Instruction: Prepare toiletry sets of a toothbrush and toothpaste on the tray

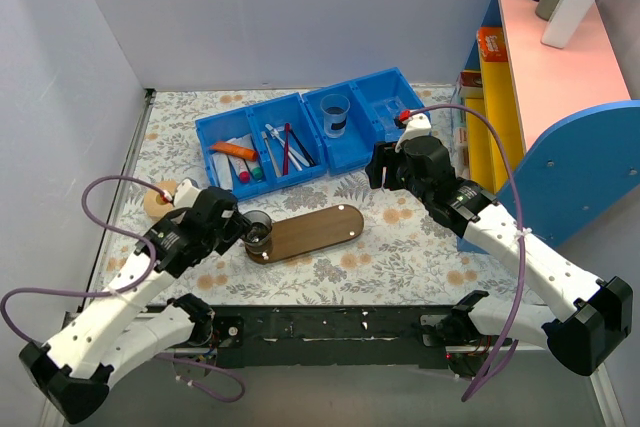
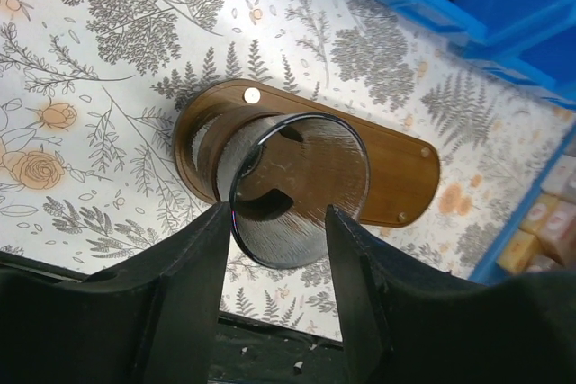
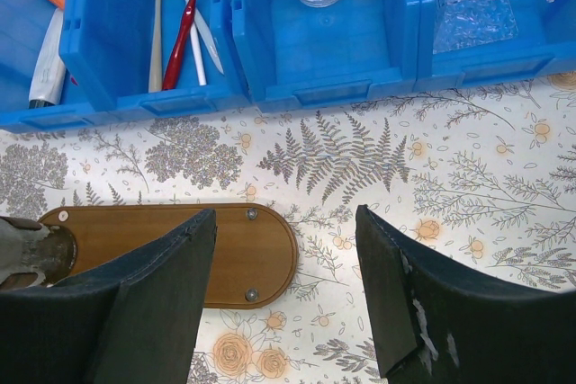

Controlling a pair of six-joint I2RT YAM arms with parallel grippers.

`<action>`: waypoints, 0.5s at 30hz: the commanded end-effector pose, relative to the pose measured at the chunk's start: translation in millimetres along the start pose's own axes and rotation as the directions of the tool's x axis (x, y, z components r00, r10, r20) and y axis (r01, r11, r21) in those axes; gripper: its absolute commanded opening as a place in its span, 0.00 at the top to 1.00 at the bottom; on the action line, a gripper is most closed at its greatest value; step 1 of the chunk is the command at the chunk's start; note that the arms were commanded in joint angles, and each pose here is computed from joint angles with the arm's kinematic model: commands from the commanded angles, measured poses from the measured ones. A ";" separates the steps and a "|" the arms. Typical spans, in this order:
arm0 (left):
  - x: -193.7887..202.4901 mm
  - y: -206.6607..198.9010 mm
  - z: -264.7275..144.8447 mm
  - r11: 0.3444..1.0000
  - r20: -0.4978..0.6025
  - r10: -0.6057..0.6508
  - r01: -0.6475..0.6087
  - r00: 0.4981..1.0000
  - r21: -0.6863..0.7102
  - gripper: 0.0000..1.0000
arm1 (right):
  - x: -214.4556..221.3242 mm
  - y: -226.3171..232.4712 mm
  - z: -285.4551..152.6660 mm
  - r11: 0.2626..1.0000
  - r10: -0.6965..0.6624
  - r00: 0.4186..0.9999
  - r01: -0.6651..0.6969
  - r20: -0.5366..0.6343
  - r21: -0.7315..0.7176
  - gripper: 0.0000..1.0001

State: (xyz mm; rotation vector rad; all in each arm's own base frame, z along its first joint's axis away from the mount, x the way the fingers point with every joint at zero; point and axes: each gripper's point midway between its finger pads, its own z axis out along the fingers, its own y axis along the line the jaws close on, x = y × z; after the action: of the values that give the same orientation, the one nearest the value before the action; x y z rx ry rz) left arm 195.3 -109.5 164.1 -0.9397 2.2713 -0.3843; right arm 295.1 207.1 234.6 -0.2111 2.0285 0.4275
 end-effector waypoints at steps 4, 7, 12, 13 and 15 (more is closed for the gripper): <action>-19.8 6.0 -23.5 0.998 0.080 0.008 -0.013 0.997 0.059 0.51 | -7.7 -0.5 -2.8 1.000 0.005 1.000 -0.005 0.028 0.000 0.29; -27.3 9.7 -31.4 0.998 0.107 0.010 -0.016 0.994 0.060 0.44 | -8.8 0.4 -3.4 1.000 0.005 1.000 -0.005 0.028 -0.003 0.27; -46.0 -21.0 -56.8 0.955 0.192 0.020 -0.075 0.981 0.286 0.20 | -12.3 1.6 -6.5 1.000 -0.006 1.000 0.006 0.027 -0.009 0.26; -48.1 -24.5 -58.6 0.948 0.206 0.022 -0.086 0.978 0.306 0.19 | -11.3 0.6 -6.7 1.000 -0.009 1.000 0.009 0.020 -0.003 0.26; -52.2 -32.7 -60.9 0.935 0.237 0.057 -0.135 0.970 0.328 0.15 | -14.0 -0.9 -9.2 1.000 -0.019 1.000 0.019 0.024 0.004 0.26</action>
State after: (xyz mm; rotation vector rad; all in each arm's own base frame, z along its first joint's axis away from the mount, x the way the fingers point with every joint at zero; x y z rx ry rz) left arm 186.7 -91.1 216.9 -0.7884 2.0685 -0.5449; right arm 293.3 204.8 230.8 -0.2179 2.0452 0.4157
